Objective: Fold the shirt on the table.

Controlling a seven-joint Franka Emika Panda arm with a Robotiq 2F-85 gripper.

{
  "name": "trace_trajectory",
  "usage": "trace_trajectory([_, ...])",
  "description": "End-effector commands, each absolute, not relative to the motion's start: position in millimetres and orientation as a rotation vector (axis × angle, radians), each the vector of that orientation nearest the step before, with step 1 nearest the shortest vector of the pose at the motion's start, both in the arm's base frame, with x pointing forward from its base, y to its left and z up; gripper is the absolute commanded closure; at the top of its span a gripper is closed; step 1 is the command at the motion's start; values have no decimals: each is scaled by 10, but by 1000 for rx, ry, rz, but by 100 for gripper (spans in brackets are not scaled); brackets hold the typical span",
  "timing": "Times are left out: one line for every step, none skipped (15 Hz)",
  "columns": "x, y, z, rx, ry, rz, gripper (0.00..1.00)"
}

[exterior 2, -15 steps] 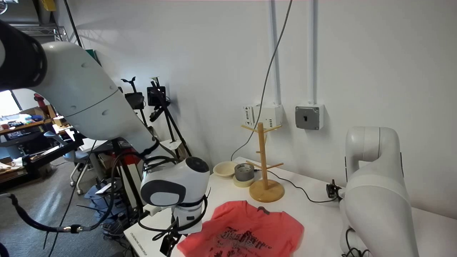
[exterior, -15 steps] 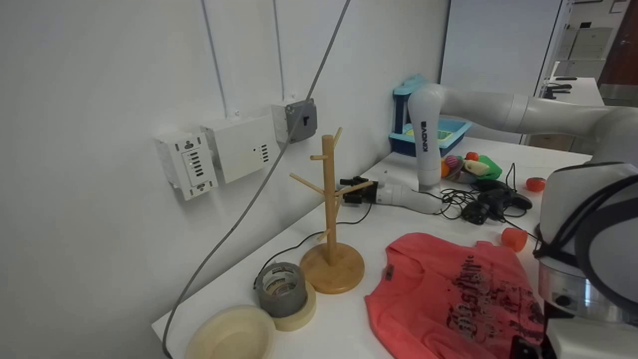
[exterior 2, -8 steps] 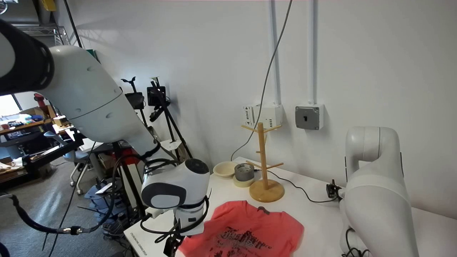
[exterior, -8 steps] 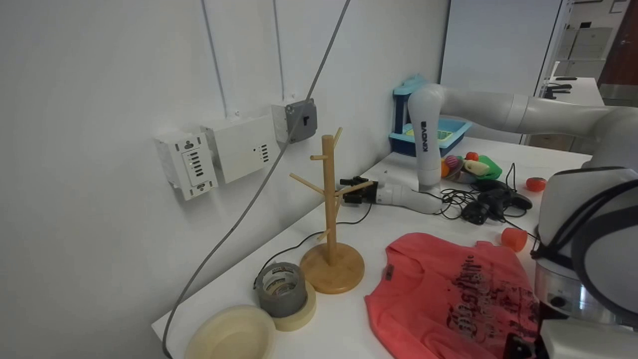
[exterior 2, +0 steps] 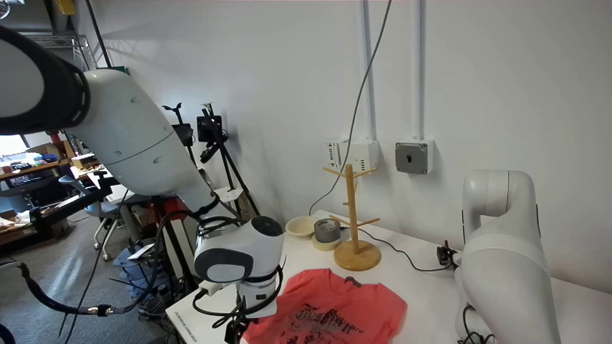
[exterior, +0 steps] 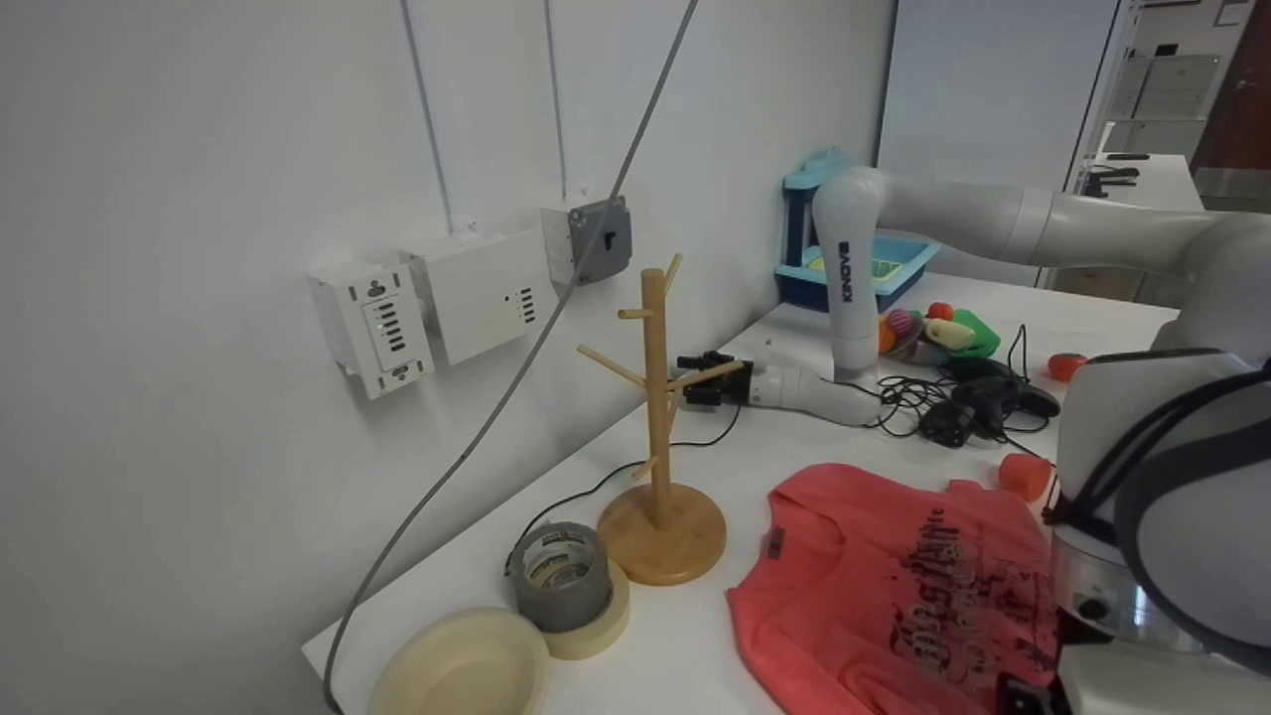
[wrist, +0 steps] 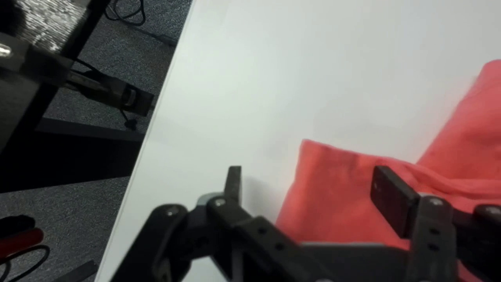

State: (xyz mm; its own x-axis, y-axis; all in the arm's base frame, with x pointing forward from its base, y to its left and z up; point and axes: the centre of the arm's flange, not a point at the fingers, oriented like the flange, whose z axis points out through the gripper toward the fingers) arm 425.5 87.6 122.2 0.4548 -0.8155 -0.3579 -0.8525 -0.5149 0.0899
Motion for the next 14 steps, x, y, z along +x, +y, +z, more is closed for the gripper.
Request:
trace_trajectory([4403, 847, 1153, -2615, 1475, 479, 19])
trace_trajectory([4426, 840, 1140, -2618, 1471, 472, 26])
trace_trajectory([4444, 836, 1127, -2618, 1469, 469, 39])
trace_trajectory([4459, 835, 1117, -2615, 1468, 468, 48])
trace_trajectory([4472, 837, 1110, -2612, 1467, 465, 60])
trace_trajectory([4490, 842, 1118, -2609, 1464, 461, 65])
trace_trajectory([4504, 843, 1124, -2608, 1463, 458, 76])
trace_trajectory([4512, 842, 1128, -2609, 1462, 455, 84])
trace_trajectory([4513, 837, 1139, -2614, 1461, 451, 91])
trace_trajectory([4512, 835, 1160, -2615, 1460, 446, 99])
trace_trajectory([4505, 832, 1184, -2616, 1459, 440, 100])
trace_trajectory([4492, 826, 1209, -2618, 1459, 433, 100])
trace_trajectory([4474, 823, 1243, -2612, 1459, 436, 100])
trace_trajectory([4457, 825, 1270, -2606, 1455, 447, 99])
